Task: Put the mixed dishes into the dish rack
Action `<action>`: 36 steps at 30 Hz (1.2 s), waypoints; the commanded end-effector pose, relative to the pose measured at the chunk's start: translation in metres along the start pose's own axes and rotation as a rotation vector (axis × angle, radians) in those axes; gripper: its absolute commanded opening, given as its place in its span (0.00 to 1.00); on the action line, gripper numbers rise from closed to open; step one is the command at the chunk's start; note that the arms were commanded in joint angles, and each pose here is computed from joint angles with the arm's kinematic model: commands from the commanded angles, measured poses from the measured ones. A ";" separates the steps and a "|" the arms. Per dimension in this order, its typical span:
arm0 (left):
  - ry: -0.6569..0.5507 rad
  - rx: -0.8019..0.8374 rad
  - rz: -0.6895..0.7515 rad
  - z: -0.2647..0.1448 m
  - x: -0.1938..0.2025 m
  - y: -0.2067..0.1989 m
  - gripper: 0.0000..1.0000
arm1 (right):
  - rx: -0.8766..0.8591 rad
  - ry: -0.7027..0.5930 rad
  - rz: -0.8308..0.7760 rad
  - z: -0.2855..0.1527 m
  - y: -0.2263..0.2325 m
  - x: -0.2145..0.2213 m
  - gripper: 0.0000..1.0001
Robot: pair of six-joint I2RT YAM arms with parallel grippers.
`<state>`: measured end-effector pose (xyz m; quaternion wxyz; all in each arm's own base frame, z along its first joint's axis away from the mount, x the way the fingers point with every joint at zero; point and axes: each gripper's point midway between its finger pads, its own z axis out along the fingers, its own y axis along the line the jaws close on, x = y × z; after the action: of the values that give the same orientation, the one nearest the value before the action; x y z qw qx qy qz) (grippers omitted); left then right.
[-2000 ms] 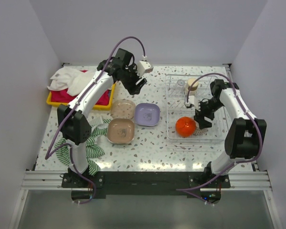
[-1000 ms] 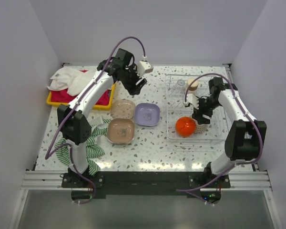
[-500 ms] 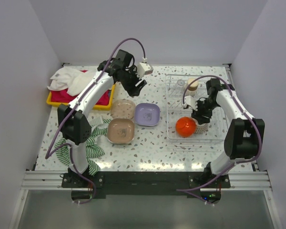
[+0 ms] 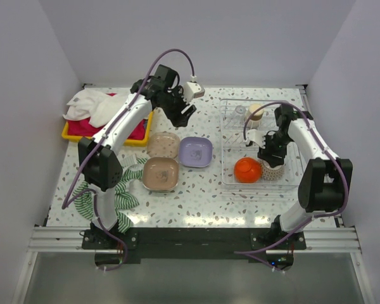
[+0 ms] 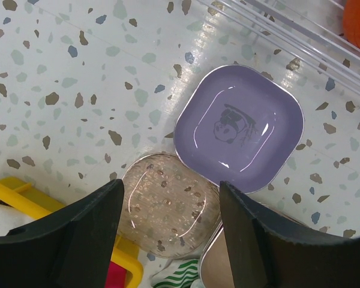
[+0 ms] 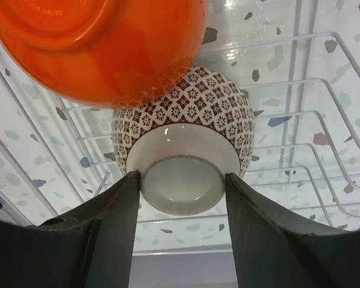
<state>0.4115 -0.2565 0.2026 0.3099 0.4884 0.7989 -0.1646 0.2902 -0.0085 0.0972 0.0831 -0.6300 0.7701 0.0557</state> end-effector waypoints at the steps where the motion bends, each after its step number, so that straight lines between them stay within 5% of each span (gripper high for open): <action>1: -0.048 0.002 0.030 -0.007 -0.017 -0.001 0.69 | 0.074 0.076 0.010 -0.018 -0.009 0.012 0.32; 7: -0.031 0.020 0.021 -0.005 -0.007 -0.008 0.69 | 0.072 0.127 0.046 -0.016 -0.010 0.021 0.39; 11: -0.015 0.045 0.005 -0.003 0.003 -0.015 0.69 | 0.093 0.096 0.080 -0.022 -0.010 0.015 0.64; 16: 0.013 0.088 -0.047 -0.002 0.026 -0.034 0.70 | 0.193 -0.151 0.225 -0.087 -0.023 -0.040 0.74; 23: 0.043 0.049 -0.111 -0.007 0.045 -0.039 0.69 | 0.174 -0.590 0.218 -0.155 -0.001 -0.149 0.77; 31: 0.034 -0.220 -0.227 -0.063 0.067 0.027 0.69 | 0.120 -0.665 0.027 -0.109 0.042 -0.241 0.71; 36: -0.048 -0.299 -0.319 -0.111 0.084 0.061 0.69 | 0.115 -0.696 0.141 -0.096 0.023 -0.283 0.68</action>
<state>0.3921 -0.1472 0.1990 0.3118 0.3510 0.8755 -0.1147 0.2806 0.2202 0.2300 0.3192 -0.5833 0.7147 0.2170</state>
